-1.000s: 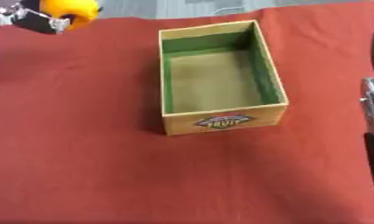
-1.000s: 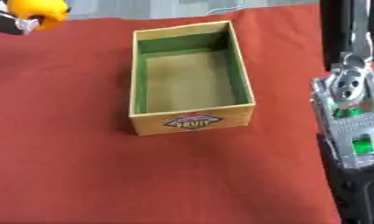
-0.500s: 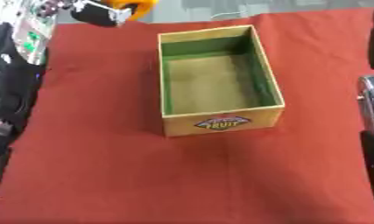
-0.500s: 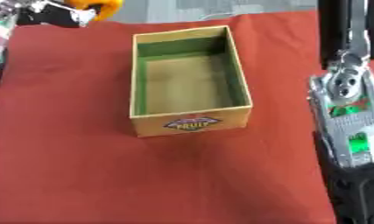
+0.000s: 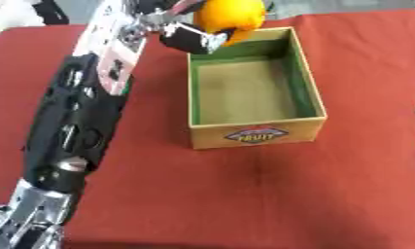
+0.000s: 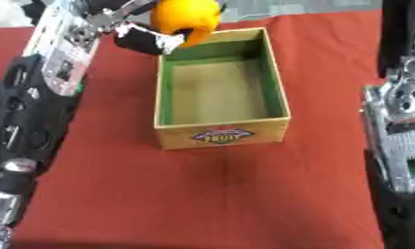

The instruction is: Pick up objects on the table and place them in the box.

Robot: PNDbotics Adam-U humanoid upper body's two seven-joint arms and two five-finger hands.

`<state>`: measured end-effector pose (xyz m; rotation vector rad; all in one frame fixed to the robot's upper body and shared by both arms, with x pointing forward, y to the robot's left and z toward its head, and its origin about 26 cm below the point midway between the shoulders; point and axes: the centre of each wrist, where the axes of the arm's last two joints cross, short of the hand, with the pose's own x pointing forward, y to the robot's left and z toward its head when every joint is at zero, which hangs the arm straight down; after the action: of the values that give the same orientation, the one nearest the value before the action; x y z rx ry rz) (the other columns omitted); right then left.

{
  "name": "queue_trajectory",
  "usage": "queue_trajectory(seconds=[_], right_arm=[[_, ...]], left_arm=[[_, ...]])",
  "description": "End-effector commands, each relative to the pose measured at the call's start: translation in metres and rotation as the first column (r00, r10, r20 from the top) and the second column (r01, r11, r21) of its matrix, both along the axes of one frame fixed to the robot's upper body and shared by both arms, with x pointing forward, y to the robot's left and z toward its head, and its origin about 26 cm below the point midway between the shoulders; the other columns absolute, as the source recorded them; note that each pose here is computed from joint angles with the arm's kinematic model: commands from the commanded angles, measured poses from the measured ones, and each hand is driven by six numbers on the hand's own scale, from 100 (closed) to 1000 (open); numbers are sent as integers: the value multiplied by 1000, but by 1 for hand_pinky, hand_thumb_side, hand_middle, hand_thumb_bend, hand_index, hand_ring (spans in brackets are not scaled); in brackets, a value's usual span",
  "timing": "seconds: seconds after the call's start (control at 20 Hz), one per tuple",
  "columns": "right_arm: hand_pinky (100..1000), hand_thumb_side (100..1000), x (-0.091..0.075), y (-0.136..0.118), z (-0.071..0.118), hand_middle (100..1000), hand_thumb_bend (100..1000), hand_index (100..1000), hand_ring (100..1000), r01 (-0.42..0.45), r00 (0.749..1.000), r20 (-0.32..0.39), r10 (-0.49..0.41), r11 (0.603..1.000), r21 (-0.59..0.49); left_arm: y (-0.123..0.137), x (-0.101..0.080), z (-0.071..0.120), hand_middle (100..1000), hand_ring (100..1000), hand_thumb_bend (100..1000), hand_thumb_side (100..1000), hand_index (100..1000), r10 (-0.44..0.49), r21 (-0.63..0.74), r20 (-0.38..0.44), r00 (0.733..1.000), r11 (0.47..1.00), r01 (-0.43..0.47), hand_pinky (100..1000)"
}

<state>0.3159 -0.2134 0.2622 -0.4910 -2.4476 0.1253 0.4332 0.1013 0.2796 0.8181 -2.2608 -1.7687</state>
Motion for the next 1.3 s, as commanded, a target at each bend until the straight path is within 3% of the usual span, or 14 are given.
queue_trajectory(seconds=[0.05,0.3,0.65,1.05,1.15,1.2,1.25,1.3], right_arm=[[830,1000,-4,-4,7,584,100,870,790,22,999,34,-22,1000,1],[832,1000,-4,-4,7,583,100,871,791,21,999,35,-21,1000,1],[835,1000,-4,-5,7,582,100,871,792,21,999,34,-21,1000,-2],[836,1000,-4,-6,7,581,100,871,792,19,999,32,-19,1000,-2],[837,1000,-4,-6,7,581,100,871,792,19,999,32,-19,1000,0],[837,1000,-4,-6,7,581,100,872,792,19,999,32,-19,1000,1],[837,1000,-4,-6,8,581,100,871,792,17,999,33,-17,1000,1],[837,1000,-4,-6,8,581,100,871,792,16,999,33,-16,1000,1]], left_arm=[[-7,-4,1,357,387,100,276,510,-3,24,20,1000,1000,2,322],[-12,3,-17,367,411,100,259,524,33,66,5,999,997,-34,333],[-14,14,-41,408,455,100,216,639,89,176,18,996,980,-90,379],[-12,23,-61,538,567,100,151,771,141,286,23,990,948,-142,478],[-11,24,-64,587,614,212,305,813,151,314,21,988,938,-150,507],[-11,24,-64,592,619,225,320,816,154,318,23,988,935,-153,509],[-10,23,-63,666,695,311,409,857,155,318,29,987,935,-156,564],[-10,23,-62,703,731,341,431,877,155,313,36,987,936,-159,597]])
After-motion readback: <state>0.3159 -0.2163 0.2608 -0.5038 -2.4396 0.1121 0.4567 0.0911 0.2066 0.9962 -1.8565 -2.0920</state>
